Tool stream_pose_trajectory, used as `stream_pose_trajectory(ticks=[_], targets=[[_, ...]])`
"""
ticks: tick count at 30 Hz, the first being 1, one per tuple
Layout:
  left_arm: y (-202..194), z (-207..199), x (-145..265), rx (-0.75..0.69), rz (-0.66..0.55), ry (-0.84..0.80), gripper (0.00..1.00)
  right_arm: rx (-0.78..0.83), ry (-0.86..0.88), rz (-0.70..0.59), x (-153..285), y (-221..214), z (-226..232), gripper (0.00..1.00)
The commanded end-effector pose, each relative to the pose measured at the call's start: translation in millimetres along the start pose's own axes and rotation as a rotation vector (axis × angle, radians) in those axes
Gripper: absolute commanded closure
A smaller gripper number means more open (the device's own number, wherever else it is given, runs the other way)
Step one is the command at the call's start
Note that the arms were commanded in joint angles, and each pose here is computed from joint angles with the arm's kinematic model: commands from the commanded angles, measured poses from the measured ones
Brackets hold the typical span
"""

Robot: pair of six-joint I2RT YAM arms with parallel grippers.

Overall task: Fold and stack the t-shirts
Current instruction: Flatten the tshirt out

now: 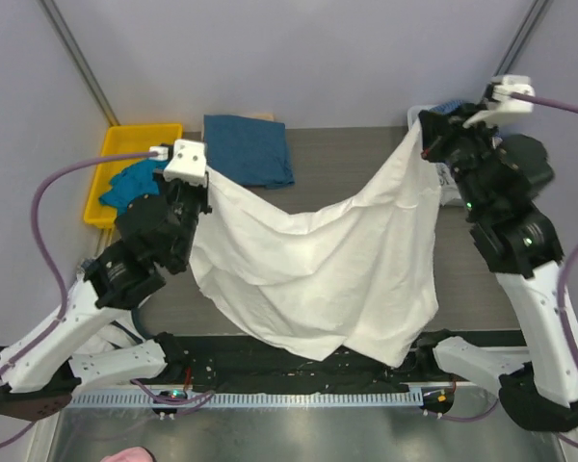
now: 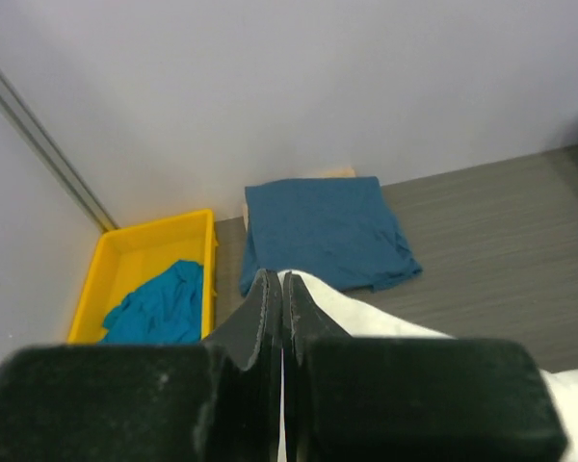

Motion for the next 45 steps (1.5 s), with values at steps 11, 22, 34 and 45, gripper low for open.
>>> stream_pose_trajectory(ticks=[11,22,34,45], targets=[[17,48,-205,0.116,-0.033,-0.024,1.0,0.014,-0.052,-0.148,-162,20,-3,0.99],[116,74,-158,0.142,-0.256,-0.063,1.0,0.0,0.008,-0.34,-103,117,12,0.99],[-113,35,-113,0.253,0.184,-0.032,1.0,-0.227,-0.04,0.278,-34,-136,-29,0.99],[-242,14,-74,0.346,0.586,0.143,1.0,-0.28,-0.181,0.64,54,-253,-32,0.99]])
Point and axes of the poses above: each gripper's point midway between its finger pads, its own x axis back along the fingers, its own z axis along the line the jaws close on, y = z × x, the point moved 8 cm from there along x, back along the fingers, and after that the axes turned 2 degrees about -x, right-handed, at the moved point
